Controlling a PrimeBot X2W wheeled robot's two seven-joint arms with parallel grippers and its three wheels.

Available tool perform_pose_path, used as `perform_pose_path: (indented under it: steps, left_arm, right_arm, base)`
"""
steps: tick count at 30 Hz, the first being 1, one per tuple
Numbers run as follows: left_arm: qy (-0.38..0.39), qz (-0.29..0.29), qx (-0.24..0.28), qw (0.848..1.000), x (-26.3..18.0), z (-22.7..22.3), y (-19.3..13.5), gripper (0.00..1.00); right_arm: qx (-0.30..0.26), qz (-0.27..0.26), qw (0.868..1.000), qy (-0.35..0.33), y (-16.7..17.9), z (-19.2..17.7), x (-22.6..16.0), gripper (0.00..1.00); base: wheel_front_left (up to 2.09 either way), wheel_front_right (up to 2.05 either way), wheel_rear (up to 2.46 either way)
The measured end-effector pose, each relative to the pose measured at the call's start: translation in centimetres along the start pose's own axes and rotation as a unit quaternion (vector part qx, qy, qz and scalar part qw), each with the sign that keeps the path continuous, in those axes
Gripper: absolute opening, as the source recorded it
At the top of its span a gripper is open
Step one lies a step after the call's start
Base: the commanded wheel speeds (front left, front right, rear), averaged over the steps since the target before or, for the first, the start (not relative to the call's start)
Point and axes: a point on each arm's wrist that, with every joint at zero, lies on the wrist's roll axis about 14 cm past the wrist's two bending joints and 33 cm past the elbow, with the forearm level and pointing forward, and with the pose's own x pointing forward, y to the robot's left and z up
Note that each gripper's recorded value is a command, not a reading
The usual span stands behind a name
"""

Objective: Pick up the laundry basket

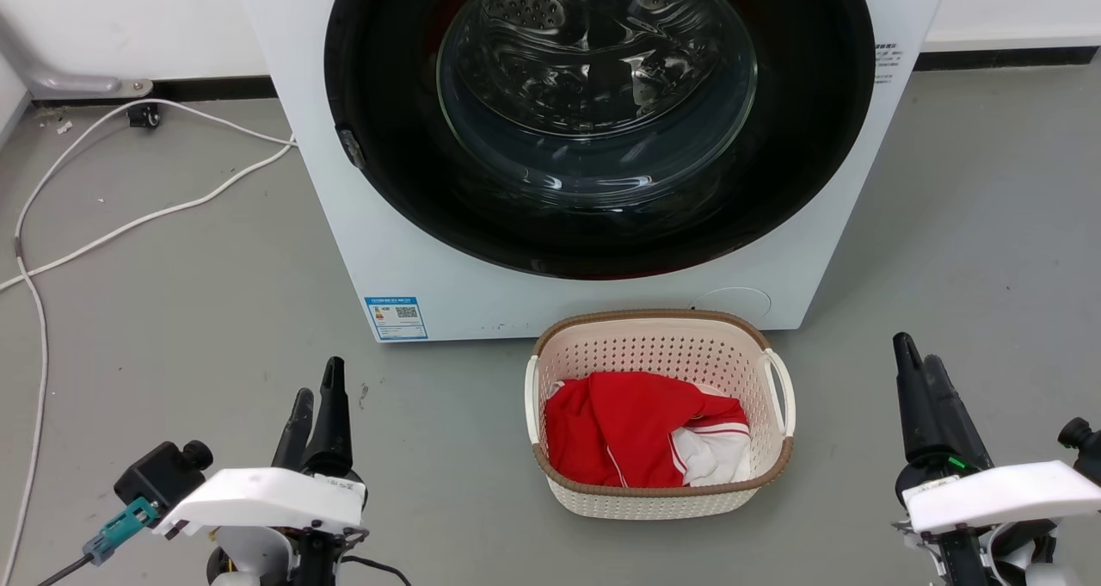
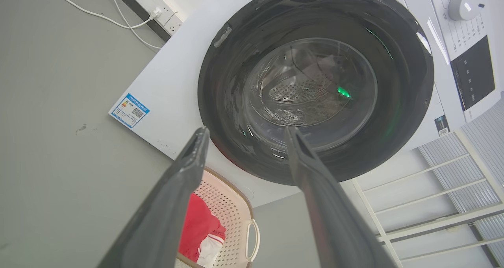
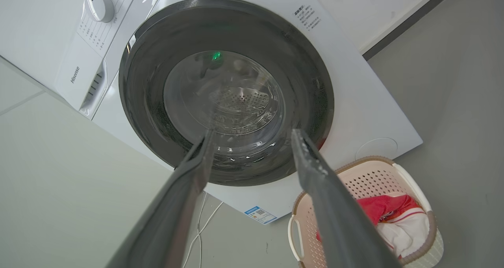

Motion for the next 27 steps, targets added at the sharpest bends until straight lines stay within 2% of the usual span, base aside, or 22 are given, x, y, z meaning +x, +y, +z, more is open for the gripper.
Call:
perform_pose_path:
  steps: [10,27]
  left_arm:
    - [-0.015,-0.013,0.097,0.995,-0.2,0.1,-1.0,1.0]
    - [-0.029,-0.029,0.199,0.979,-0.8,-0.2,-1.7,1.0]
  right_arm:
    - [-0.08,0.012,0.997,-0.009,0.6,0.2,-0.3,1.0]
    - [-0.184,0.03,0.982,-0.021,1.4,0.4,-0.9,1.0]
  base:
    - [0.0,0.0,0.0]
    - [0.0,0.0,0.0]
